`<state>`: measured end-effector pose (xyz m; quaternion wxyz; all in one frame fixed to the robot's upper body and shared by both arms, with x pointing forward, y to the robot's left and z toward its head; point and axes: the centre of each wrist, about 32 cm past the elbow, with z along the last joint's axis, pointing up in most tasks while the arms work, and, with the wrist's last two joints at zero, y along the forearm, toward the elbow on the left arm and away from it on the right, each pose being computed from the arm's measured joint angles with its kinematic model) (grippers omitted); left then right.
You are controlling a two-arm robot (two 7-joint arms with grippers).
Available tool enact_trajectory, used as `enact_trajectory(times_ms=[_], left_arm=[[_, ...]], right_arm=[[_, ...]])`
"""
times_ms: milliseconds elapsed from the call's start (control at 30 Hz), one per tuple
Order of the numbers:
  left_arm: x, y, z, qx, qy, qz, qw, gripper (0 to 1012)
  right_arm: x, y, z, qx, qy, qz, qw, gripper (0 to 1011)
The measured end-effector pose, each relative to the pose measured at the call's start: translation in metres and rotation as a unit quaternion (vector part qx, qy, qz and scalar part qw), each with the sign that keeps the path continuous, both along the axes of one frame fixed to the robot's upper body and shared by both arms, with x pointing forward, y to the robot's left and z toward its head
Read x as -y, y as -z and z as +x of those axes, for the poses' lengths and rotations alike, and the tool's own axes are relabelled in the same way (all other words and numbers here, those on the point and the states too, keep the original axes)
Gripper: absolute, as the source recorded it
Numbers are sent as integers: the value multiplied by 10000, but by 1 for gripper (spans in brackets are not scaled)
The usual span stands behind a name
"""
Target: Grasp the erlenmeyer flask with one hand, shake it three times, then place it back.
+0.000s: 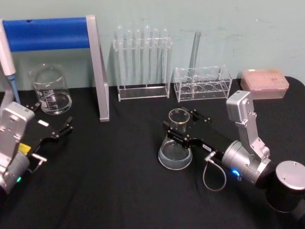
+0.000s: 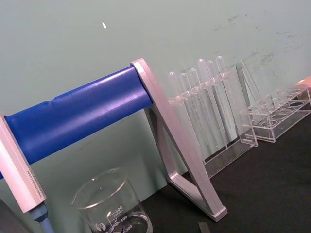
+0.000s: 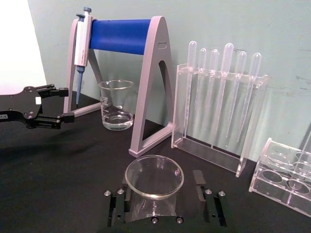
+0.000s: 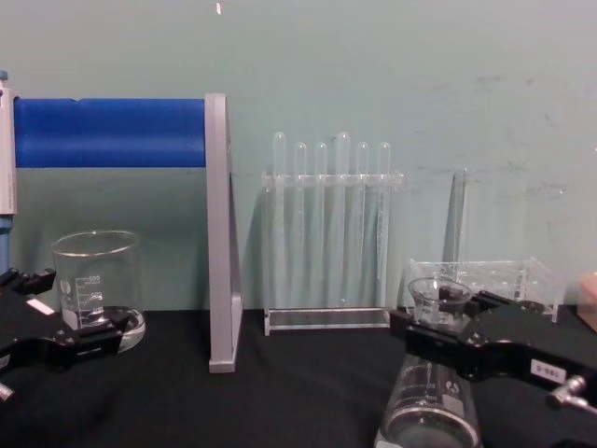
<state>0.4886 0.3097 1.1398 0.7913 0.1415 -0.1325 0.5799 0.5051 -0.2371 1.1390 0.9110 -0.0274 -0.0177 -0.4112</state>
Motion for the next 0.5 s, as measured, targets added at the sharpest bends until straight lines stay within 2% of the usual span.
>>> enact_trajectory(times_ms=[100, 133, 167, 233, 400, 500], left_arm=[[0, 0, 0, -1, 0, 0, 10000, 1001], [0, 0, 0, 0, 0, 0, 10000, 1001], [0, 0, 0, 0, 0, 0, 10000, 1001], [0, 0, 0, 0, 0, 0, 10000, 1001], [0, 0, 0, 0, 0, 0, 10000, 1001], [0, 0, 0, 0, 0, 0, 10000, 1001]], right_arm=[[0, 0, 0, 1, 1, 1, 10000, 706], [0, 0, 0, 1, 1, 1, 10000, 651], [0, 0, 0, 1, 1, 1, 10000, 651], [0, 0, 0, 2, 1, 1, 10000, 539], [0, 0, 0, 1, 3, 0, 10000, 449], [0, 0, 0, 1, 3, 0, 10000, 449]])
